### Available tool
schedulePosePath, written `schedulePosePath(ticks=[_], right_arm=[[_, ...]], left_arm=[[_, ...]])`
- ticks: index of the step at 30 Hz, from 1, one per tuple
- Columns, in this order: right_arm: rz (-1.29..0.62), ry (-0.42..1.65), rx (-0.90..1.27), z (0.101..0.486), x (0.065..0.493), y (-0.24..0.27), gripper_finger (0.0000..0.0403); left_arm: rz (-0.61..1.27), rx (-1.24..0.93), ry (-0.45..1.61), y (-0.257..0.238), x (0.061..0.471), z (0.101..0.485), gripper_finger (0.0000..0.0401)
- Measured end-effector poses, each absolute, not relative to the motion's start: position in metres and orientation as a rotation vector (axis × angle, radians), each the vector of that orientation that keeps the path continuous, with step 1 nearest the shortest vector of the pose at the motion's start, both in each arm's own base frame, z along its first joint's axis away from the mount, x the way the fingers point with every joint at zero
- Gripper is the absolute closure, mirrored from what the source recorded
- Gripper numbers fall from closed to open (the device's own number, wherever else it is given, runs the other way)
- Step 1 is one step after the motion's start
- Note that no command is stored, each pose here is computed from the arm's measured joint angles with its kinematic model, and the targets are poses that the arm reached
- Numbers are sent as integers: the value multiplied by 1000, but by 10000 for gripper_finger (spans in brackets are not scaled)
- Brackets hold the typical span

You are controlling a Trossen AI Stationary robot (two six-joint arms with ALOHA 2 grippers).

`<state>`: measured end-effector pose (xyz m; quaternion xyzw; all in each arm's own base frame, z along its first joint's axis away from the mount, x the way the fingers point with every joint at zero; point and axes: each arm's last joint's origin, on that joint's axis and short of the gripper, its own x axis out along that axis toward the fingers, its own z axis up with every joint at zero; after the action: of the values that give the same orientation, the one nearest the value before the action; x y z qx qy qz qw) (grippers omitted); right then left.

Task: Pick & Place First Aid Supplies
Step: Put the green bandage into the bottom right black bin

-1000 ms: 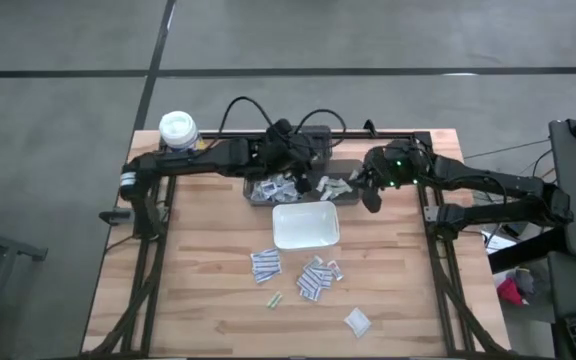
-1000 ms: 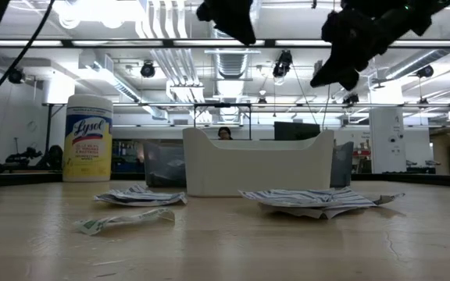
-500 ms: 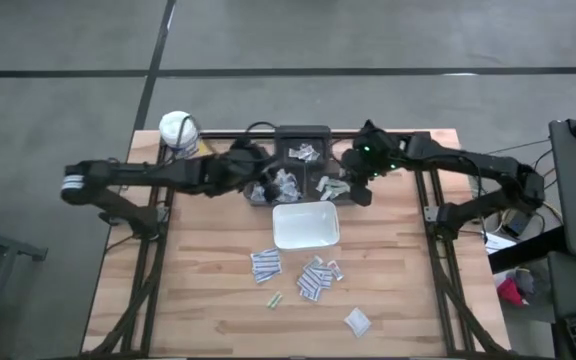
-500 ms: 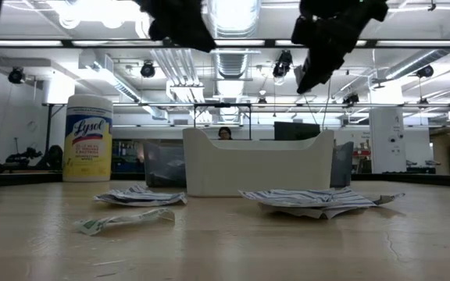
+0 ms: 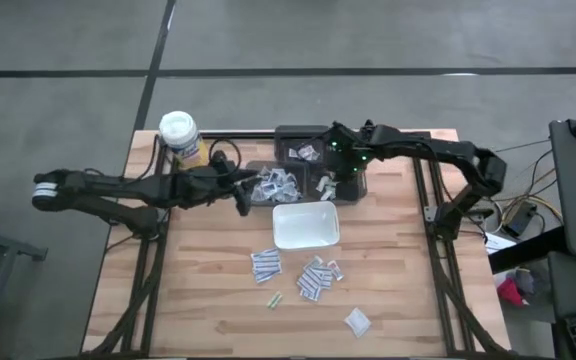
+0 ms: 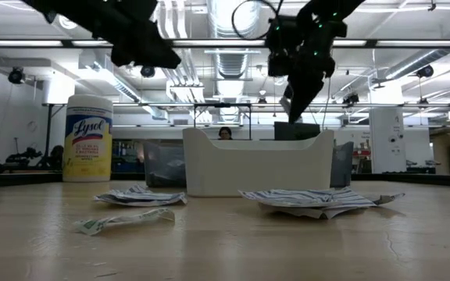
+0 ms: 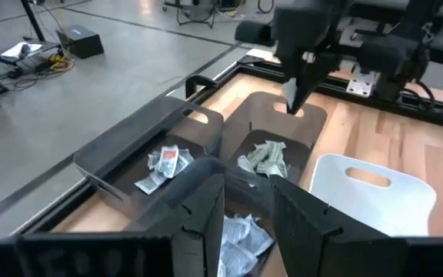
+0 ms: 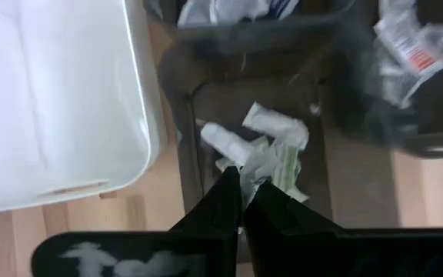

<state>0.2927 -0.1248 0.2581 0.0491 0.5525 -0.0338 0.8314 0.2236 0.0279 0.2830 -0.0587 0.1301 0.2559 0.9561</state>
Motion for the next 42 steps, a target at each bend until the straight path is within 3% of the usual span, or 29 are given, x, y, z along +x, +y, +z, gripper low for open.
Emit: schedulePosePath(ticks=[13, 30, 42], right_arm=[[-37, 1368, 179, 211, 313, -138, 394], [-76, 1467, 265, 173, 309, -163, 393], [-60, 1481, 261, 168, 310, -166, 315]], left_arm=[[494, -185, 176, 25, 189, 241, 293], [475, -199, 166, 24, 181, 231, 293], [473, -197, 167, 23, 182, 230, 293]])
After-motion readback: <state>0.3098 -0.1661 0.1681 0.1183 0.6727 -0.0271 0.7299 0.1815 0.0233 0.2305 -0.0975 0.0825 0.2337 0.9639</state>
